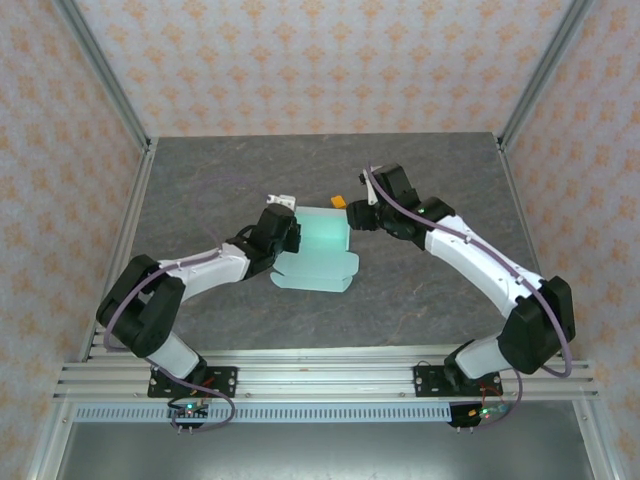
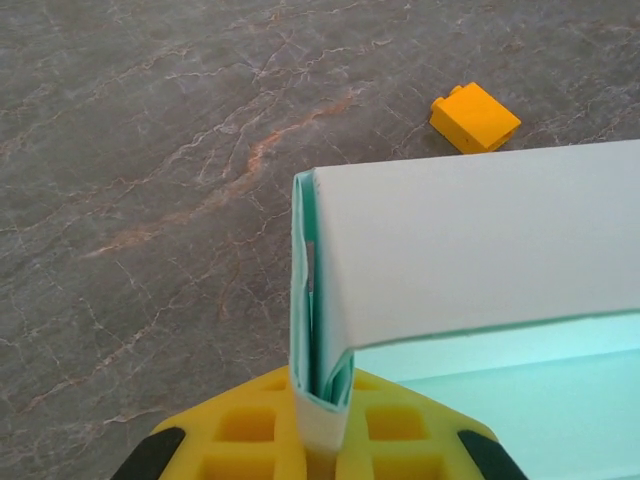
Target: Fold the paper box
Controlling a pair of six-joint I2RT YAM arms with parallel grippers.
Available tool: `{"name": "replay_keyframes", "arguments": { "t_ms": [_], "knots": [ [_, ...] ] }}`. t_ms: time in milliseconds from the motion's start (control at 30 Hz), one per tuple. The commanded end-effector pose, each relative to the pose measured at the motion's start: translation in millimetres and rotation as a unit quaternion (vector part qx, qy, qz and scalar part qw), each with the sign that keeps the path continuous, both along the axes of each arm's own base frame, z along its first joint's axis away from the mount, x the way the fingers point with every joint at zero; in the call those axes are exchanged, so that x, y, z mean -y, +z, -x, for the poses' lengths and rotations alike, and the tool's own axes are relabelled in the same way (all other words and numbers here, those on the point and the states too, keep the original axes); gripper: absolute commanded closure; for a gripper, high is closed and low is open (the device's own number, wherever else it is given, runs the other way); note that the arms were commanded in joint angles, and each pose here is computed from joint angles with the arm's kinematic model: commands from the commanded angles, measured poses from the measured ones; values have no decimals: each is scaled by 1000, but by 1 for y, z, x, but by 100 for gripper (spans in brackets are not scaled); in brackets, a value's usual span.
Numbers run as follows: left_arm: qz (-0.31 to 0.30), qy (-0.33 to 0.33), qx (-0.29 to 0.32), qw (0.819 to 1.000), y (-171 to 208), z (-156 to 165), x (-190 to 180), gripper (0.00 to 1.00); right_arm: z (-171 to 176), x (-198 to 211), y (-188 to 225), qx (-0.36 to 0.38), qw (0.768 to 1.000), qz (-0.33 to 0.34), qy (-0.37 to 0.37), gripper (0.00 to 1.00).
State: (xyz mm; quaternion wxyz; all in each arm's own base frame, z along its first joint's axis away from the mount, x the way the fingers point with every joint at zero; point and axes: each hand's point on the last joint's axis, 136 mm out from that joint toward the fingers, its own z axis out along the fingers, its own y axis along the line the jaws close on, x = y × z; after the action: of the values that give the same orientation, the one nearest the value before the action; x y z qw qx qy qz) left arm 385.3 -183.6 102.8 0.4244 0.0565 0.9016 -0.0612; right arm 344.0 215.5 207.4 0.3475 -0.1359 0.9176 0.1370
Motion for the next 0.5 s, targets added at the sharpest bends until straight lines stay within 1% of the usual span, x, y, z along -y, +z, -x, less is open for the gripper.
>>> {"name": "replay_keyframes", "arguments": {
  "t_ms": [0,67,200,367,467],
  "knots": [
    [-31,-1,-30,999,10,5,-4,92,-2,7,10,15,1000,13,-8,46],
    [-45,-23,-74,996,9,13,-2,92,-2,8,10,17,1000,15,-10,46],
    [-80,-53,-176,980,-2,33,-9,92,-5,9,12,26,999,13,-15,46],
    [-79,-86,-252,961,-9,50,-14,91,-6,16,7,29,999,27,-26,46],
    [-100,-87,-275,952,-9,51,-24,91,-4,21,5,31,998,39,-31,46]
  ]
}}
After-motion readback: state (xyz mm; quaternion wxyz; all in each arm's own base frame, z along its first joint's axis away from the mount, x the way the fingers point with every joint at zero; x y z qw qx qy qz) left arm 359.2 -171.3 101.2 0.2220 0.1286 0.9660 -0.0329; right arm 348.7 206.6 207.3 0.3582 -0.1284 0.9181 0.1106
